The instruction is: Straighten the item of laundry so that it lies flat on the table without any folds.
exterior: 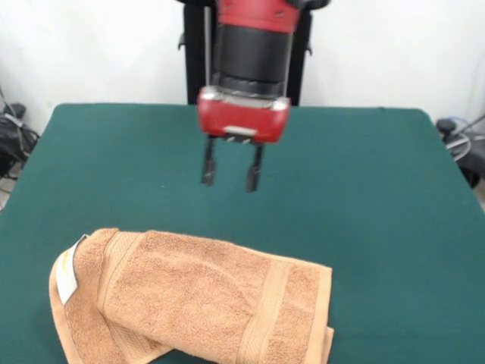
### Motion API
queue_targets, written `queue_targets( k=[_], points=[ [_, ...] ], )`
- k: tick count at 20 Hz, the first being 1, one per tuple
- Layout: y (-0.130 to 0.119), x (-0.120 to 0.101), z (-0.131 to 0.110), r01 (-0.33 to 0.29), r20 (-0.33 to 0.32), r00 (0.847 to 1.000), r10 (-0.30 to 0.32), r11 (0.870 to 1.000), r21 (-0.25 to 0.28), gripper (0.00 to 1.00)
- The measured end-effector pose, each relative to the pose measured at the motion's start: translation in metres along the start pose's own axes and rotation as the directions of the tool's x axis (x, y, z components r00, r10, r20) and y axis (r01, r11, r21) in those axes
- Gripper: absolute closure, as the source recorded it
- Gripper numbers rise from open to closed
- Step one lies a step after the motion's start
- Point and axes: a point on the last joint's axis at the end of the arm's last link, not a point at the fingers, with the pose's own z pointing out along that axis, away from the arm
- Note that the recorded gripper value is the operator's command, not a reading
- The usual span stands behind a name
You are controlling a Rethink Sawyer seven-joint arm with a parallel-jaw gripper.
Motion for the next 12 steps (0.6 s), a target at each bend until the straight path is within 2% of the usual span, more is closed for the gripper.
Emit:
queue_targets(
  k=[3, 6, 9, 12],
  points=[
    [-0.032, -0.023, 0.011, -0.064, -0.054, 0.997, 0.062, 0.998, -0.027, 0.00],
    [-0.051, -0.039, 0.019, -0.104, -0.075, 0.992, 0.100, 0.993, -0.048, 0.00],
    [-0.070, -0.058, 0.028, -0.141, -0.069, 0.988, 0.137, 0.988, -0.069, 0.00],
    [-0.081, -0.079, 0.041, -0.159, -0.035, 0.987, 0.157, 0.983, -0.086, 0.00]
  ],
)
